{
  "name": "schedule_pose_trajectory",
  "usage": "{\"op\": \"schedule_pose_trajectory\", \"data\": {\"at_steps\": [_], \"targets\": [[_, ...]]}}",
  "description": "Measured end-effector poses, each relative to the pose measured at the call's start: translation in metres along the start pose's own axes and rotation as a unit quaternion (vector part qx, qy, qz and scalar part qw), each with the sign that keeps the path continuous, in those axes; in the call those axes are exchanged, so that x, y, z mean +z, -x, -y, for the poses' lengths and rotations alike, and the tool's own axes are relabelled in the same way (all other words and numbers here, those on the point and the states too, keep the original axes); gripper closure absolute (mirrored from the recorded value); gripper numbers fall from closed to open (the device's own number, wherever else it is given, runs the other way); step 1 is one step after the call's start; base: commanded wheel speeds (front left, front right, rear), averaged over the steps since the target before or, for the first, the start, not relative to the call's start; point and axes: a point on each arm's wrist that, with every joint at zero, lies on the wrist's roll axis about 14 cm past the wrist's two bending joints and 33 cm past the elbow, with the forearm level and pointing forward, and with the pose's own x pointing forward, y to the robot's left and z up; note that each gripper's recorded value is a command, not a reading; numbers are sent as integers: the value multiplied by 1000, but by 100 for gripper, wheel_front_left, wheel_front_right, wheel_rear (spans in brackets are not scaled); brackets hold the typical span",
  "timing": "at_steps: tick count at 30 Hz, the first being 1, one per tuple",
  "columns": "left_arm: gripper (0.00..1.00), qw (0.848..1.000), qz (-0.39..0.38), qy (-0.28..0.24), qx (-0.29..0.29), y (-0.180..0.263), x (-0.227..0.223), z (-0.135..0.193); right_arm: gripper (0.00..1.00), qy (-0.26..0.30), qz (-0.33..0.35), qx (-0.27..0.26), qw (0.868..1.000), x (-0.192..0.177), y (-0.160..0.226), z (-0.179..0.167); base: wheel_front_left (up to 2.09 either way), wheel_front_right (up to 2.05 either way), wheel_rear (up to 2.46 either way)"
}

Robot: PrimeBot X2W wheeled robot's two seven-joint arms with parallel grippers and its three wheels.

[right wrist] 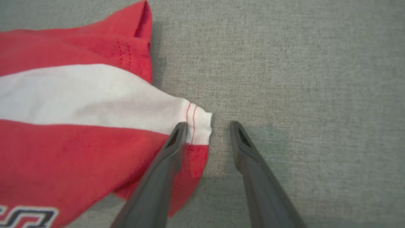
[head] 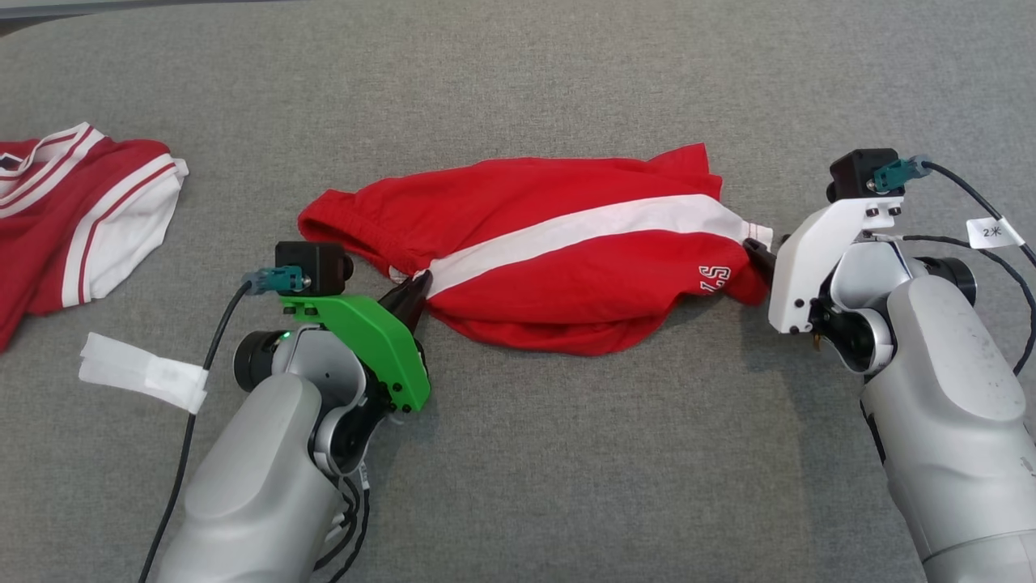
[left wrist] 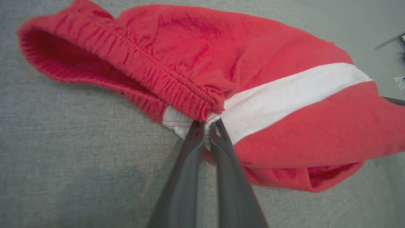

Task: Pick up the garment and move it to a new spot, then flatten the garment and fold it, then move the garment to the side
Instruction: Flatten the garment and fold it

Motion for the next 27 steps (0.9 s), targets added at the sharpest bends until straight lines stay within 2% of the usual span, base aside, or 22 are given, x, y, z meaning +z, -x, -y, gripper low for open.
{"op": "schedule_pose_trajectory", "data": {"at_steps": [1, 2, 3, 4, 6, 12, 15, 21, 24, 26, 27], "targets": [[100, 1000, 0, 0, 1, 0, 0, -1, 31, 0, -1, 1, 1000, 0, -1, -1, 0, 0, 0], [100, 1000, -1, 0, 2, 1, -1, -1, 45, 0, -2, 3, 1000, 0, -1, -2, 0, 0, 0], [100, 1000, -1, 0, 2, 1, -1, -1, 54, -3, -4, 5, 1000, 0, -2, -3, 0, 0, 0], [100, 1000, -1, 0, 3, 1, -1, -2, 57, -4, -7, 8, 1000, -1, -2, -5, 0, 0, 0], [100, 1000, -2, 1, 6, 2, -2, -4, 100, -2, -11, 12, 1000, -2, -4, -8, 0, 0, 0], [100, 1000, 10, 2, 10, 2, 2, -5, 100, 5, 4, 15, 1000, 3, -4, -10, 0, 0, 0], [100, 999, 48, 18, 2, 4, 21, 2, 100, 8, 46, 14, 999, 21, 3, -8, 0, 0, 0], [100, 988, 130, 63, -54, 6, 88, 31, 100, 24, 173, 12, 985, 98, 31, -6, 0, 0, 0], [100, 984, 148, 67, -73, 4, 116, 40, 100, 30, 207, 7, 978, 125, 42, -2, 0, 0, 0], [100, 979, 165, 89, -85, 2, 140, 42, 100, 44, 222, 9, 974, 141, 45, -5, 0, 0, 0], [100, 974, 183, 91, -100, 0, 166, 48, 100, 53, 236, 15, 970, 160, 47, -10, 0, 0, 0]]}}
